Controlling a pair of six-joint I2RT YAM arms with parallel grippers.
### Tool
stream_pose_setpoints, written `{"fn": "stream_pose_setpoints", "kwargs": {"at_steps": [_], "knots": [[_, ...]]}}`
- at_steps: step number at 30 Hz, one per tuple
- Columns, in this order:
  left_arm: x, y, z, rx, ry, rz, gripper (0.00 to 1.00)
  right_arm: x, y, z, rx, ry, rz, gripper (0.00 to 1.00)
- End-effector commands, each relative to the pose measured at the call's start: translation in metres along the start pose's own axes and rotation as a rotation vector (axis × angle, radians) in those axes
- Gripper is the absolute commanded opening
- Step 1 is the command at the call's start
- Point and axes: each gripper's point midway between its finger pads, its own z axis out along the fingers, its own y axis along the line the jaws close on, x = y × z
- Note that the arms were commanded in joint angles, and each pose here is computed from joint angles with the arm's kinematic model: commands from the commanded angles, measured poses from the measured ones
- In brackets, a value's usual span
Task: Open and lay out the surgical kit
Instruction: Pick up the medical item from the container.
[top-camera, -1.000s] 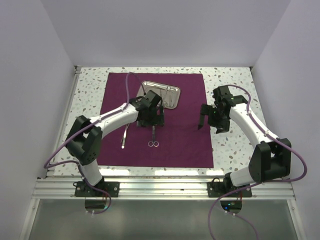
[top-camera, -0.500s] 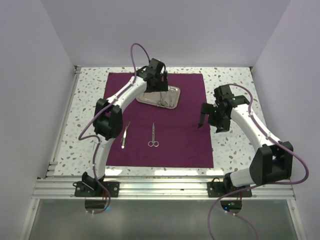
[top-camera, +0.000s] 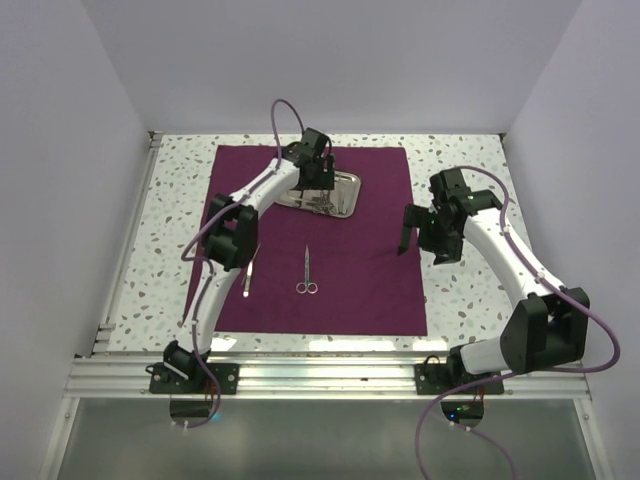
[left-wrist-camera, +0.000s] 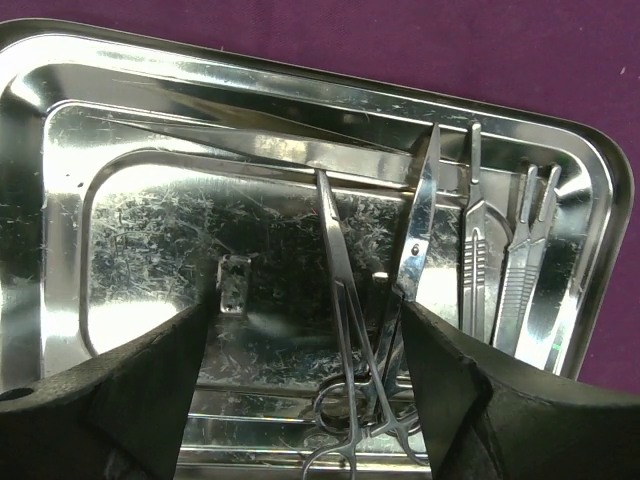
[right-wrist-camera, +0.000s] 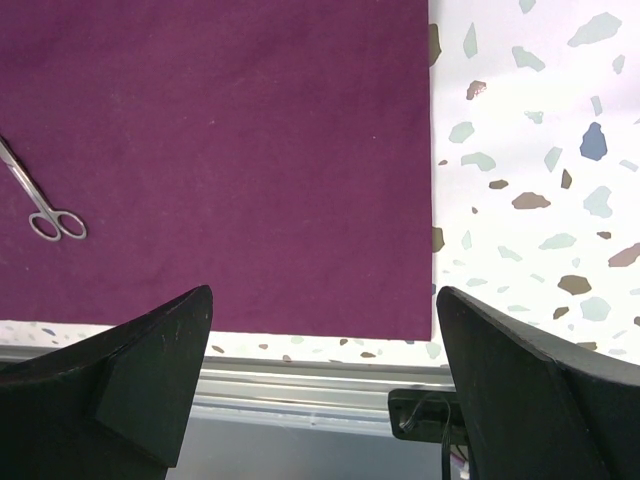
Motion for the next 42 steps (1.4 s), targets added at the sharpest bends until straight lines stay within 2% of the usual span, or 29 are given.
{"fn": "stream_pose_setpoints", "kwargs": {"at_steps": [1, 7, 8, 11, 19, 20, 25, 31, 37, 39, 42], "knots": [[-0.004, 0.001, 0.007, -0.011, -0.026, 0.036, 0.81, 0.000, -0.001, -0.003, 0.001, 0.000, -0.007, 0.98], [0.011, 0.026, 0.016, -0.139, 0.023, 0.097, 0.73, -0.002, -0.001, 0.001, 0.002, 0.003, -0.013, 0.98], [0.019, 0.030, 0.021, -0.155, 0.046, 0.107, 0.60, -0.002, -0.001, 0.001, 0.001, 0.002, -0.015, 0.98], [0.037, 0.039, 0.026, -0.187, 0.103, 0.133, 0.48, -0.002, -0.001, 0.002, -0.001, -0.004, -0.020, 0.98], [0.074, 0.049, 0.025, -0.222, 0.218, 0.193, 0.47, 0.003, -0.005, 0.008, -0.021, -0.002, -0.012, 0.98], [0.077, 0.049, 0.025, -0.218, 0.228, 0.195, 0.42, 0.002, -0.005, 0.008, -0.028, -0.006, -0.011, 0.98], [0.091, 0.047, 0.021, -0.206, 0.279, 0.188, 0.27, 0.003, -0.007, 0.009, -0.031, -0.007, -0.017, 0.99], [0.111, 0.054, 0.015, -0.234, 0.330, 0.172, 0.00, 0.004, -0.006, 0.008, -0.042, -0.012, -0.024, 0.98], [0.112, 0.058, 0.009, -0.243, 0.329, 0.168, 0.00, 0.006, -0.005, 0.008, -0.050, -0.009, -0.021, 0.98], [0.105, 0.053, 0.007, -0.224, 0.308, 0.167, 0.00, 0.004, -0.004, 0.006, -0.054, -0.012, -0.021, 0.98], [0.074, 0.039, -0.005, -0.175, 0.236, 0.158, 0.00, 0.004, -0.003, 0.006, -0.057, -0.012, -0.021, 0.98]]}}
